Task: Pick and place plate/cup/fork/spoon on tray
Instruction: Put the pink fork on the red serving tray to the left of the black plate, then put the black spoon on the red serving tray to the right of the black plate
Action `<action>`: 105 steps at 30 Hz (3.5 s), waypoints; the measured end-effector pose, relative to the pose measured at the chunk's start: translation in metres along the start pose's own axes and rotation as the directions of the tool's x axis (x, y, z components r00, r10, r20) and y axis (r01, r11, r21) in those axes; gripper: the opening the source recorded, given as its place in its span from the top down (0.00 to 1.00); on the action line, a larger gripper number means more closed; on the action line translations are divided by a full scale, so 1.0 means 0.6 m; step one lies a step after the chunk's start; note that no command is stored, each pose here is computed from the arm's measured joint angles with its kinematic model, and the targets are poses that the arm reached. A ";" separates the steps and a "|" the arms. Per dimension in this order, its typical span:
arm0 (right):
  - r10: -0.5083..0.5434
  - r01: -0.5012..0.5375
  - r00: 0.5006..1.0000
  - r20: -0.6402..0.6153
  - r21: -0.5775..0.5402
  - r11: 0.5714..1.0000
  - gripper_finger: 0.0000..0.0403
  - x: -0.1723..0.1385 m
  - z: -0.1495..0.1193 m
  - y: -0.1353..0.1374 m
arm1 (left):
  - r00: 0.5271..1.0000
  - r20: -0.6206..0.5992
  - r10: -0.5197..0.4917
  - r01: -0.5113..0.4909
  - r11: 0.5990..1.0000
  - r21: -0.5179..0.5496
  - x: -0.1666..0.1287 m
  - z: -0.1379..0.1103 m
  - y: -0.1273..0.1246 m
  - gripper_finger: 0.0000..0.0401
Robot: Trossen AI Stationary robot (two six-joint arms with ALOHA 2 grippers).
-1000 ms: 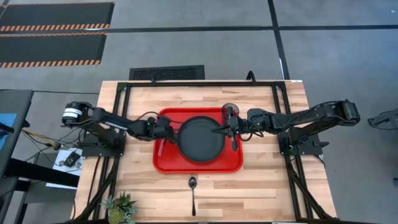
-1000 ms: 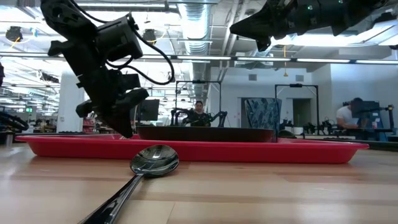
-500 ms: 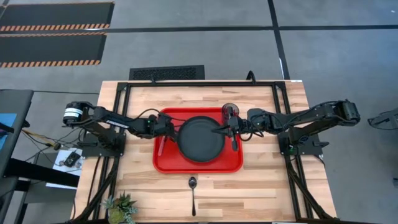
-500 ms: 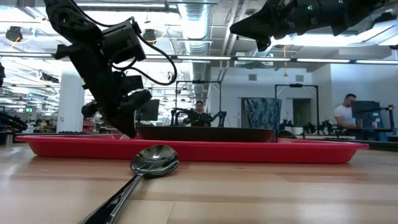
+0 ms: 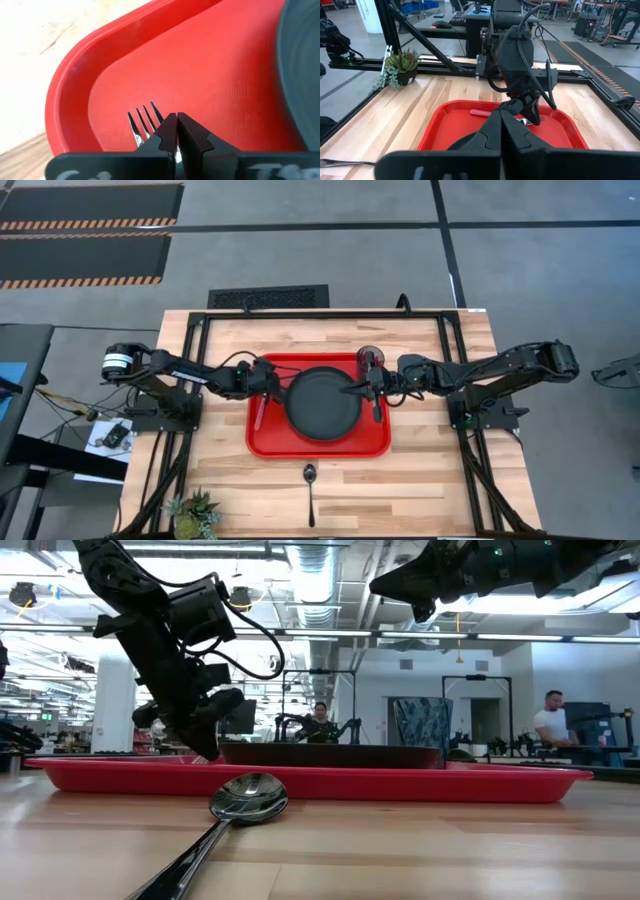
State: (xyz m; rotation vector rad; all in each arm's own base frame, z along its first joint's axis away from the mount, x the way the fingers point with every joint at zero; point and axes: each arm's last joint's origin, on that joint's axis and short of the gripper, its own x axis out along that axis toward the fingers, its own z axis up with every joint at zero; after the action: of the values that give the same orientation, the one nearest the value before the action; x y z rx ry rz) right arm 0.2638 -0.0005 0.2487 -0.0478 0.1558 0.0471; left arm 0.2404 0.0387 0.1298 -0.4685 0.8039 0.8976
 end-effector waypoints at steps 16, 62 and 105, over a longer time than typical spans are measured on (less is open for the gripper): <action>0.000 0.000 1.000 0.000 0.000 1.000 0.97 0.000 0.000 0.000 | 0.999 -0.001 0.039 -0.039 0.999 0.020 -0.008 -0.001 0.008 1.00; -0.003 0.003 1.000 0.000 -0.001 1.000 0.97 0.000 0.000 0.000 | 0.982 -0.181 -0.048 0.069 0.992 0.109 -0.071 -0.072 -0.021 1.00; 0.001 -0.001 1.000 -0.016 -0.012 1.000 0.97 0.000 -0.001 0.036 | 0.795 -0.016 -0.607 0.585 0.759 0.286 -0.216 -0.135 -0.105 1.00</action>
State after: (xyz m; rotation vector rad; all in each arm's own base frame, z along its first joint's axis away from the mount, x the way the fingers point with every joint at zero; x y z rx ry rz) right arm 0.2627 0.0209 0.2472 -0.0603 0.1712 0.0486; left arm 0.2110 -0.1152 0.1829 -0.4025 0.6335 0.1931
